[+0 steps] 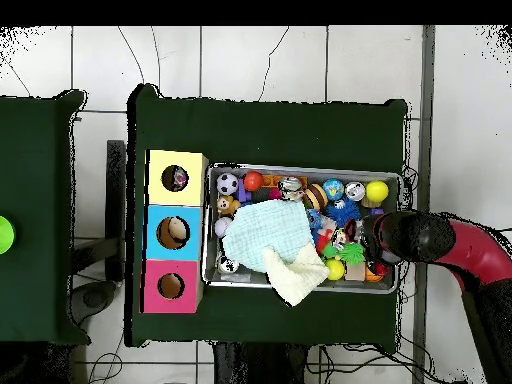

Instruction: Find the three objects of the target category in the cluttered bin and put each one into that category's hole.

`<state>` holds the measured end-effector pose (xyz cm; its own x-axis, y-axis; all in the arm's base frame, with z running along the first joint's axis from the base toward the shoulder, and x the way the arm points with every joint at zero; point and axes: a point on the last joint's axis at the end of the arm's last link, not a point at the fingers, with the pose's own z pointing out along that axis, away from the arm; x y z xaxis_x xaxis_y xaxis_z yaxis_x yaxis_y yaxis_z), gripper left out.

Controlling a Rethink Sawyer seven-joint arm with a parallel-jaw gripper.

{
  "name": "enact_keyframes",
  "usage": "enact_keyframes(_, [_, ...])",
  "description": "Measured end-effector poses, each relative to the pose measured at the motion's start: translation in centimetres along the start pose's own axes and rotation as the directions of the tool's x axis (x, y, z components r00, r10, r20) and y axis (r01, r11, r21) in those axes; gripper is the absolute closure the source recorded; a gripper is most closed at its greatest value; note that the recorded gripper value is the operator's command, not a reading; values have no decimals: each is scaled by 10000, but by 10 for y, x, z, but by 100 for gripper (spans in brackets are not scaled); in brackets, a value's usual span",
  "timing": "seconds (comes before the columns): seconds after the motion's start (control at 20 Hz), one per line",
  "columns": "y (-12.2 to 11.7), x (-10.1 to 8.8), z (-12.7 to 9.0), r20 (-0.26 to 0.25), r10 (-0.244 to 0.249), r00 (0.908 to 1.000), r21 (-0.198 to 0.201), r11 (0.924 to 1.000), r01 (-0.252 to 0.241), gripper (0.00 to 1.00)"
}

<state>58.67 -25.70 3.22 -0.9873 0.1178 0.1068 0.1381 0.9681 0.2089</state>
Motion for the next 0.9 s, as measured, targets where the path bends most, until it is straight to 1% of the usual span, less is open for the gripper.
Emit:
enact_keyframes(0.4, [2,3,9,-86,-198,9998,47,9998,198,100])
enact_keyframes(0.7, [2,4,9,-95,-220,9997,52,9997,220,100])
enact_keyframes(0.9, [2,3,5,-52,-255,9997,113,9996,255,100])
